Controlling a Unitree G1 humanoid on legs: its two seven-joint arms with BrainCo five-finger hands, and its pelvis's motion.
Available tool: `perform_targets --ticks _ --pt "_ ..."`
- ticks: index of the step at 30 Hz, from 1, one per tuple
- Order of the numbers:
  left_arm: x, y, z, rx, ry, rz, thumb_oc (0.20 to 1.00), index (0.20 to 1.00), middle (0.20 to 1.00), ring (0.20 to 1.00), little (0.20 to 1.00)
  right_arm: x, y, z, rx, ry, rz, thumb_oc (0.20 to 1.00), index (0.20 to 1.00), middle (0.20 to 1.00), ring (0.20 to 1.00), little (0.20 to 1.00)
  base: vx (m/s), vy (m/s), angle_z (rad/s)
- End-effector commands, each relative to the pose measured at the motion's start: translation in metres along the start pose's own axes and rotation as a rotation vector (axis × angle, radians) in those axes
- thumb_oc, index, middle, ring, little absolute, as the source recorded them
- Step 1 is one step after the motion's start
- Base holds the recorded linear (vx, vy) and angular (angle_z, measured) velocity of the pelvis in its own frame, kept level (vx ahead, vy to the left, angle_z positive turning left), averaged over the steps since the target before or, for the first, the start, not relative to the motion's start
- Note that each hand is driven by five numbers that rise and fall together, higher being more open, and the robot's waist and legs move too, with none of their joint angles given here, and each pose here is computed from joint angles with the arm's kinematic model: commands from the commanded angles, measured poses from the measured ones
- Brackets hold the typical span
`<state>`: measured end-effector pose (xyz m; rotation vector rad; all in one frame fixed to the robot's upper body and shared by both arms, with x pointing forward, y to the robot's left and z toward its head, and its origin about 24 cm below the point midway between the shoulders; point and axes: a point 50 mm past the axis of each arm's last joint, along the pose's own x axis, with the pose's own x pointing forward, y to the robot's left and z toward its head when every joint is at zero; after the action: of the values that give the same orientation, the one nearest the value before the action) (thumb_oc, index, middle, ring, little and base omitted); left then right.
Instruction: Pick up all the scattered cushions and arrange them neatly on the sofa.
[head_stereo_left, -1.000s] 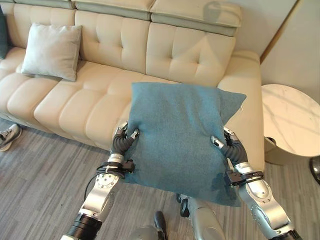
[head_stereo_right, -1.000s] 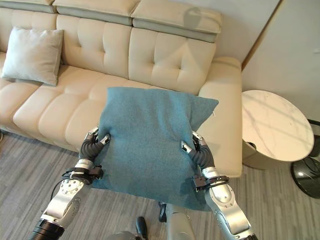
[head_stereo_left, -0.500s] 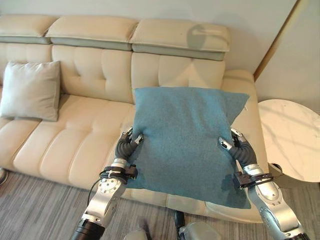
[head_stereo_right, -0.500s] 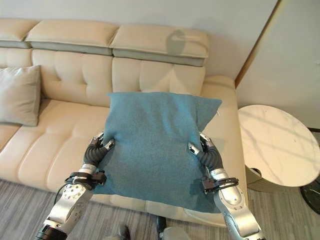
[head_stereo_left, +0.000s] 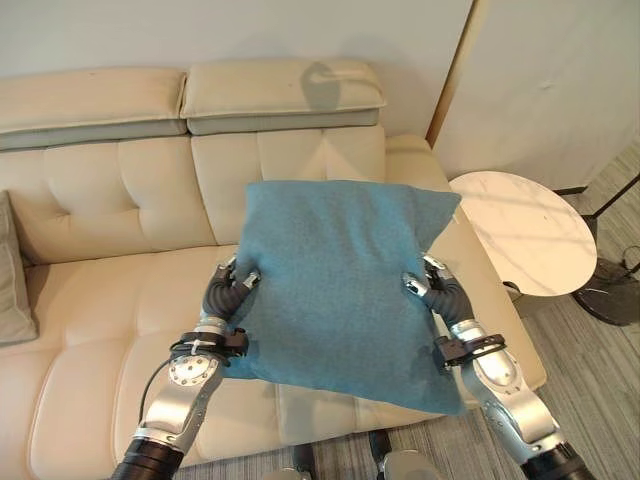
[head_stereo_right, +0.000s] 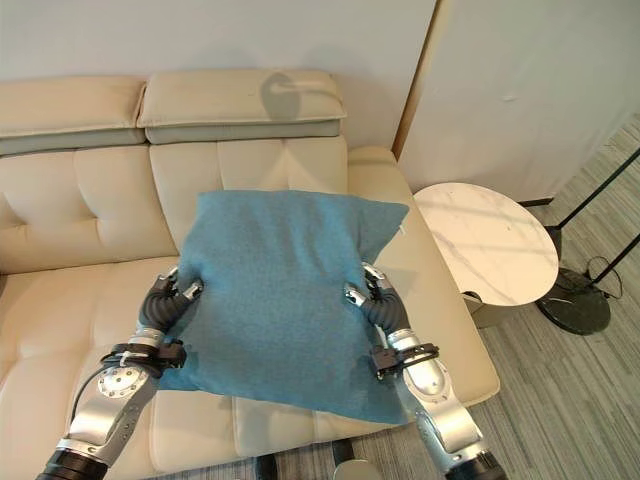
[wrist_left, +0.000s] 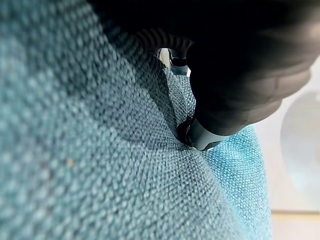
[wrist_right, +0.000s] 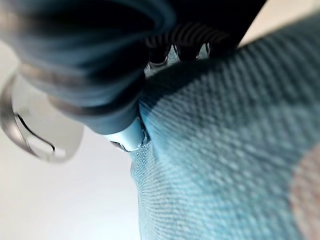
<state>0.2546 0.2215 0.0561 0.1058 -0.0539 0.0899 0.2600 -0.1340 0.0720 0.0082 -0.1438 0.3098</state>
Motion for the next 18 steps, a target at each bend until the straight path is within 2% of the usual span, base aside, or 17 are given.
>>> perform_targets --ticks 1,3,5,8,12,18 --pt "0.026 -0.041 0.06 -0.029 -0.327 -0.15 0.2 0.2 0.2 0.2 0.2 0.042 0.047 0.075 0.042 -0.385 0.204 0.2 0.2 0.2 0.2 0.2 -0.21 -0.013 0.19" --pt "0.046 -0.043 0.084 -0.033 -0.416 -0.106 0.2 0.2 0.2 0.2 0.2 0.062 0.057 0.101 0.054 -0.482 0.194 0.2 0.2 0.2 0.2 0.2 -0.24 -0.018 0.2" --pt "0.046 -0.043 0.085 -0.032 -0.419 -0.106 0.2 0.2 0.2 0.2 0.2 0.062 0.057 0.102 0.054 -0.485 0.194 0.2 0.2 0.2 0.2 0.2 -0.12 -0.008 0.23" --pt "0.077 -0.04 0.126 -0.011 -0.55 -0.016 0.2 0.2 0.2 0.2 0.2 0.095 0.072 0.144 0.021 -0.615 0.165 0.2 0.2 0.2 0.2 0.2 -0.13 -0.032 0.11" --pt "0.11 -0.042 0.197 -0.005 -0.727 0.075 0.2 0.2 0.2 0.2 0.2 0.13 0.082 0.208 -0.015 -0.769 0.059 0.2 0.2 0.2 0.2 0.2 -0.07 -0.038 0.06" --pt "0.128 -0.042 0.306 0.043 -0.915 0.172 0.2 0.2 0.2 0.2 0.2 0.144 0.102 0.3 -0.186 -0.983 -0.071 0.2 0.2 0.2 0.2 0.2 -0.04 -0.041 0.15"
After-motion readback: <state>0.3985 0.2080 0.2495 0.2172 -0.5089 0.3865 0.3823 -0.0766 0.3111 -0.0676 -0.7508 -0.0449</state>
